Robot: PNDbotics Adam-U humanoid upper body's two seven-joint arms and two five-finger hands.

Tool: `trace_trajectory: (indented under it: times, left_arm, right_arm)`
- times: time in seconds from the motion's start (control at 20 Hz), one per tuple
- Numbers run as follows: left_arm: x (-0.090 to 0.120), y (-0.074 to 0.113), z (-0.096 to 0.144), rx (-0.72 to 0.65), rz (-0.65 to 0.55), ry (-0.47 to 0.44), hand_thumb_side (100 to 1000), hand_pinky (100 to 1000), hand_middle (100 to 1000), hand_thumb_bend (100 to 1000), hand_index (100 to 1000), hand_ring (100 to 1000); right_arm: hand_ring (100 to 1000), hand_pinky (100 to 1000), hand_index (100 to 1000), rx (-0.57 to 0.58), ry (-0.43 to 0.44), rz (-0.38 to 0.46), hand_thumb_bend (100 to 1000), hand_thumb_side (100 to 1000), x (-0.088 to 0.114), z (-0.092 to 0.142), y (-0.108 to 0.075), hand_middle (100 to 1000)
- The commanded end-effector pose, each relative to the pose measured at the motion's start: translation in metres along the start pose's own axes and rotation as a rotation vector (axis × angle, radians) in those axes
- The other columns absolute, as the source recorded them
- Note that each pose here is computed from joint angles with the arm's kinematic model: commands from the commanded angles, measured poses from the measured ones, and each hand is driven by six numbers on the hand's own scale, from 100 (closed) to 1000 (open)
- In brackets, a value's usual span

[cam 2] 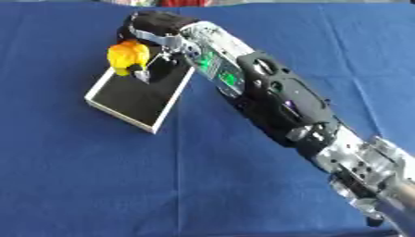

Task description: Pick up objects on the table and place them in the box.

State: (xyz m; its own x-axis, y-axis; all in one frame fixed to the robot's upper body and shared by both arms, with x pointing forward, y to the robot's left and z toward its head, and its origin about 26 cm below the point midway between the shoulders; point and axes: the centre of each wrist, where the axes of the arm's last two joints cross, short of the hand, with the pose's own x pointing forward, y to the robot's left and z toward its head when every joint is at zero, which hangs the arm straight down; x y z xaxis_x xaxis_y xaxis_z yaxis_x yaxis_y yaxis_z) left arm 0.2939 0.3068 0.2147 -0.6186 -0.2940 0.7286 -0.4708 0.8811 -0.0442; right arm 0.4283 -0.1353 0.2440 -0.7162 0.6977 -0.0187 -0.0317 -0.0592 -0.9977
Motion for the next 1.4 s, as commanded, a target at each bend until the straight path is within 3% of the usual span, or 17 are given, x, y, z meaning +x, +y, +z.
trace_trajectory:
  times: [0.05, 0.35, 0.6, 0.8, 1.1, 1.4]
  left_arm:
    - [0.007, 0.003, -0.005, 0.004, -0.002, -0.032, 958, 1000, 864, 177, 951, 855]
    - [0.007, 0.003, -0.005, 0.007, -0.002, -0.028, 959, 1000, 863, 177, 951, 854]
    - [0.006, 0.004, -0.004, 0.011, -0.003, -0.025, 959, 1000, 863, 177, 951, 854]
    - [0.006, 0.004, -0.004, 0.012, -0.004, -0.025, 959, 1000, 863, 178, 950, 854]
    - [0.005, 0.007, -0.004, 0.021, -0.018, -0.028, 959, 1000, 863, 178, 950, 854]
    - [0.005, 0.012, -0.005, 0.037, -0.038, -0.038, 959, 1000, 863, 178, 950, 854]
  right_arm:
    - [919, 840, 899, 0.04, 0.004, 0.057, 304, 342, -0.008, 0.002, -0.006, 855]
    - [955, 864, 928, 0.087, 0.057, 0.1, 244, 490, -0.02, 0.002, -0.004, 877]
    - [952, 861, 926, 0.058, 0.059, 0.108, 231, 500, -0.022, 0.003, -0.007, 871]
    - [941, 852, 918, -0.024, 0.057, 0.09, 235, 459, -0.019, 0.014, -0.021, 862]
    - [937, 848, 916, -0.15, 0.1, 0.082, 233, 455, -0.03, 0.055, -0.045, 862]
    - [939, 848, 915, -0.125, 0.201, 0.085, 253, 450, -0.042, 0.104, -0.04, 862]
